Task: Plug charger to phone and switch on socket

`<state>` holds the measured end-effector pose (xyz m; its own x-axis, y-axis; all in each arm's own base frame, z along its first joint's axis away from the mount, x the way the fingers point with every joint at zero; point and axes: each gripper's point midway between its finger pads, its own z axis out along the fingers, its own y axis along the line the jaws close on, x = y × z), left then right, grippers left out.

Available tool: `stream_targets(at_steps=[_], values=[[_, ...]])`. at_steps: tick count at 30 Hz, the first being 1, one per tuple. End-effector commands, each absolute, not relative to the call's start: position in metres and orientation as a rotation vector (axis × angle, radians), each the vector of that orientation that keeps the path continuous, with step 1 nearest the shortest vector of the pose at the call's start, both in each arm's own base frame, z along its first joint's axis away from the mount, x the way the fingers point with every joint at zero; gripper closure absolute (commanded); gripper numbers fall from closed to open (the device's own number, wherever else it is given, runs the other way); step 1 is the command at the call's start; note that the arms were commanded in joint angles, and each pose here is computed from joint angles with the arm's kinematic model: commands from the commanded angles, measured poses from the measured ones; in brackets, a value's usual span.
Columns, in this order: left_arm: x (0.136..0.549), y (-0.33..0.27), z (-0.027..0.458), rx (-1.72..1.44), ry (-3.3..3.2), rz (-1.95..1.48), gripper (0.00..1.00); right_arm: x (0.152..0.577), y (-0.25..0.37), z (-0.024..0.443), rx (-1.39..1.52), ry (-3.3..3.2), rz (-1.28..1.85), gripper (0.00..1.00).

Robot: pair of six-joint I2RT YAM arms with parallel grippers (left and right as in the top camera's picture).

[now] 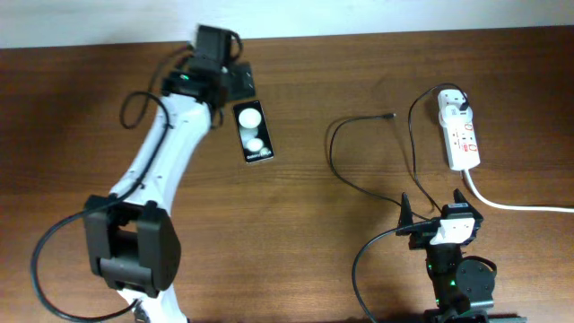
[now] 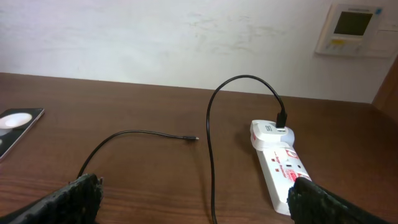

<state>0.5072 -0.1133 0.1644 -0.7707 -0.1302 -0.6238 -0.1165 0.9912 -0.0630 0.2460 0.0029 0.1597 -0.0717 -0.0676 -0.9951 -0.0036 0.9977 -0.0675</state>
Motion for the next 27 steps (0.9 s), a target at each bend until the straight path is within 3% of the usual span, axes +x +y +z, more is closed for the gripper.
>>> stream_targets(at_steps=[1, 8, 19, 27], values=[[0.495, -0.142, 0.139, -0.109, 2.482, 0.079, 0.01, 0.246, 0.003, 0.156, -0.062, 1.646, -0.056, 0.02], [0.484, -0.161, 0.065, -0.096, 2.654, 0.041, 0.01, 0.246, 0.003, 0.156, -0.062, 1.646, -0.056, 0.01], [0.489, -0.138, 0.021, -0.225, 2.748, -0.041, 0.01, 0.246, 0.003, 0.156, -0.062, 1.646, -0.056, 0.01], [0.495, -0.160, 0.022, -0.142, 2.709, -0.067, 0.01, 0.246, 0.003, 0.156, -0.062, 1.646, -0.056, 0.01]])
